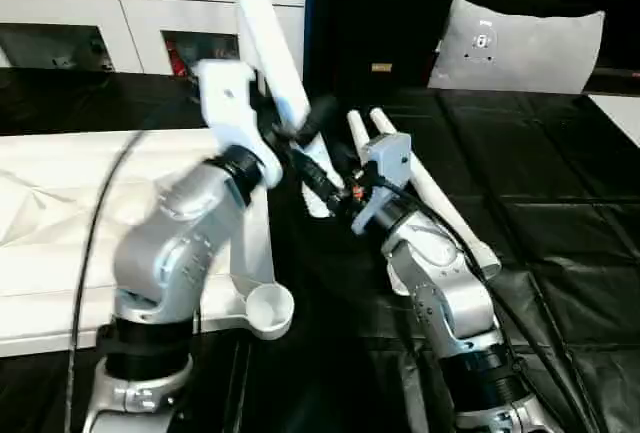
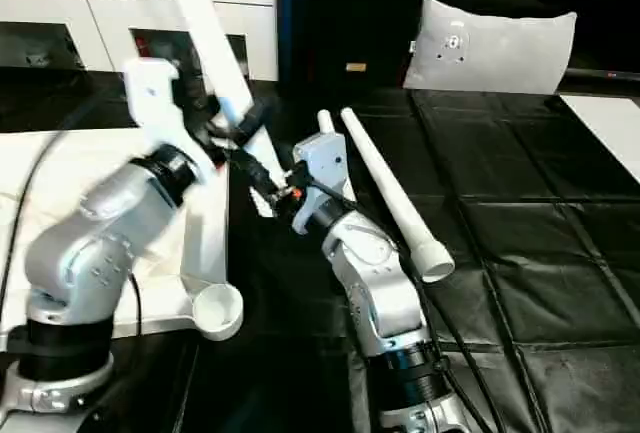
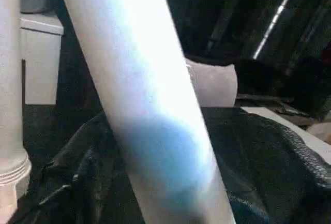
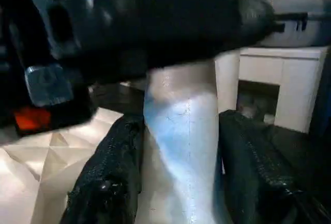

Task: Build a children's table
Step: Pick table leg

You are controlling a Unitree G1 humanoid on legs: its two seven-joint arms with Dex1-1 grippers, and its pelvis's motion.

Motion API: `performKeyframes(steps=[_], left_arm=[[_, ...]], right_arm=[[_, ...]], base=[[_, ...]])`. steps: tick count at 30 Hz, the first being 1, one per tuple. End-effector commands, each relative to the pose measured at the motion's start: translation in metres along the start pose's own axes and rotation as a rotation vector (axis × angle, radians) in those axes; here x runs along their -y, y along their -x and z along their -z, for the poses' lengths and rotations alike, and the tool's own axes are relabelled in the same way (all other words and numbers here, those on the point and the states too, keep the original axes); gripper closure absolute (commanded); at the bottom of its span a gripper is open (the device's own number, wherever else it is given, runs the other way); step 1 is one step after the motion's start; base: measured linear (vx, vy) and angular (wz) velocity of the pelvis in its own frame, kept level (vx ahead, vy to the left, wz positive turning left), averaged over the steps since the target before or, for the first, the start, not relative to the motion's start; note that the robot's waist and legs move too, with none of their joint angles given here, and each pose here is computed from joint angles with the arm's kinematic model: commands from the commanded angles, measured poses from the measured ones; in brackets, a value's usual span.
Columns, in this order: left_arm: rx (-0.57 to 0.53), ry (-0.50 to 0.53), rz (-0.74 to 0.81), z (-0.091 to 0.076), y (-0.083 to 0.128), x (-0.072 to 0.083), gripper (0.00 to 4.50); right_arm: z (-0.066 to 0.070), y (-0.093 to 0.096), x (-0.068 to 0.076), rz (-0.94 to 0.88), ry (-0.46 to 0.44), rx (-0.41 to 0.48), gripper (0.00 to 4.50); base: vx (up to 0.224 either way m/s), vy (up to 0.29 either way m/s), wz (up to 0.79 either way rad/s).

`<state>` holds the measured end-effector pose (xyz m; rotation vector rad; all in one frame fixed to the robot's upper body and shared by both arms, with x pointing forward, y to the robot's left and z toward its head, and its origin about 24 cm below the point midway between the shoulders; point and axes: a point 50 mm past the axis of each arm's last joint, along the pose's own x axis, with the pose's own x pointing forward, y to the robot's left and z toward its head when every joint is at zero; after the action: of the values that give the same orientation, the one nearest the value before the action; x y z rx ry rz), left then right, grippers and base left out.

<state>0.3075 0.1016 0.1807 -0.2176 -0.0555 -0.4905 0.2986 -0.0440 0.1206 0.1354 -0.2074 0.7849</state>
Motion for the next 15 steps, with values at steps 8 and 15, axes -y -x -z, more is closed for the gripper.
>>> performKeyframes(steps=[8, 15], left_arm=[[-0.008, -0.156, -0.009, -0.0021, 0.0013, -0.0055, 1.46], [0.002, -0.139, -0.008, -0.0028, 0.0026, -0.0065, 1.95]], right_arm=[[-0.0013, -0.003, 0.0002, -0.021, 0.069, 0.005, 2.64], [0.0017, -0.0027, -0.0012, -0.037, 0.098, -0.002, 2.64]], base=[[0.0, 0.0, 0.0], [0.0, 0.0, 0.0]])
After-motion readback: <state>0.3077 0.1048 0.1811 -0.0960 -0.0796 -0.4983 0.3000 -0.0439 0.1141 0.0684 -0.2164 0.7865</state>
